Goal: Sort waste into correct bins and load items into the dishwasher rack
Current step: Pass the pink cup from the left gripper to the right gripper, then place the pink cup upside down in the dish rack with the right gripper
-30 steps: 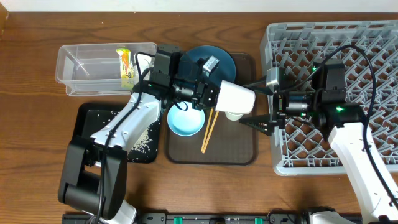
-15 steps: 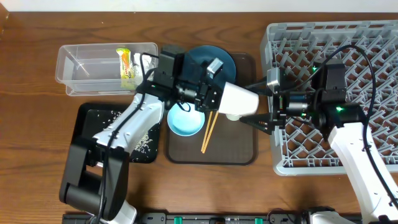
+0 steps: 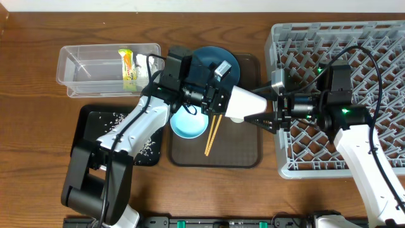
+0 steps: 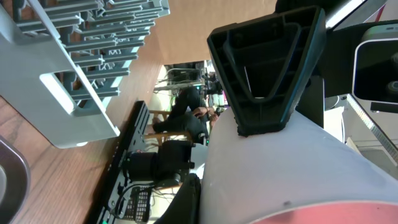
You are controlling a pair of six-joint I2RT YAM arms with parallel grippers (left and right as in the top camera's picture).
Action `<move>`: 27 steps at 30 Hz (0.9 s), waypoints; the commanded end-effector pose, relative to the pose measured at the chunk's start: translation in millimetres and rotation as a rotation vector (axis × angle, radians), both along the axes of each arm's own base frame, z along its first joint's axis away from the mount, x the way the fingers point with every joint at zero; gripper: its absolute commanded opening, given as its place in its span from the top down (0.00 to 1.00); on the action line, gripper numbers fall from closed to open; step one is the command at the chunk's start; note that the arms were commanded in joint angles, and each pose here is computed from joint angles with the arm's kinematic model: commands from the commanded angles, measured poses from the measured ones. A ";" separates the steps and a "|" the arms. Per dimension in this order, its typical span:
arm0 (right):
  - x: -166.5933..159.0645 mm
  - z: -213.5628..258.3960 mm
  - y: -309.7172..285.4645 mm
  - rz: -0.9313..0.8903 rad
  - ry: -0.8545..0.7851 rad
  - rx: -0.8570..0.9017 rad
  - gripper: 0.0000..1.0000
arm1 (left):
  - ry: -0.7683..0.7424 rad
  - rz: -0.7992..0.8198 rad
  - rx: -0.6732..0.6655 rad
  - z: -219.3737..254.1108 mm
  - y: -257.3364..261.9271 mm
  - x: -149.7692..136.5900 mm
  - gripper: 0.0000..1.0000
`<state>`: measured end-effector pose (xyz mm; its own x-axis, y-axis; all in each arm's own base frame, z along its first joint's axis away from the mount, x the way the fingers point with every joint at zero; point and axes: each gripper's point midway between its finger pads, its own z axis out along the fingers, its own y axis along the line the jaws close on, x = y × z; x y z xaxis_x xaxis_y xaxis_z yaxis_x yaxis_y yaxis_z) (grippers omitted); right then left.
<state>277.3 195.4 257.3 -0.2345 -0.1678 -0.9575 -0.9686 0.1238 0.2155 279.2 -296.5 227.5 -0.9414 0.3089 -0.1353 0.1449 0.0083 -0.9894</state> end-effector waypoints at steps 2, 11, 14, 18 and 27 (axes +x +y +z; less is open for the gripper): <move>-2.7 3.2 6.6 0.027 -0.009 0.004 0.32 | -0.005 -0.008 -0.009 3.0 0.2 0.6 0.94; -0.5 -1.2 5.6 0.007 0.012 -0.017 0.43 | -0.006 -0.007 -0.009 3.0 0.1 0.8 0.93; 4.4 -10.7 2.9 -0.046 0.075 -0.061 0.53 | -0.055 0.001 -0.018 2.7 -0.6 3.1 0.71; 13.1 -24.7 -3.6 -0.136 0.168 -0.124 0.64 | -0.149 0.028 -0.022 -1.2 -1.6 8.7 0.66; 32.2 -34.8 -29.0 -0.316 0.338 -0.152 0.75 | -0.230 0.206 0.136 -34.2 10.1 42.2 0.58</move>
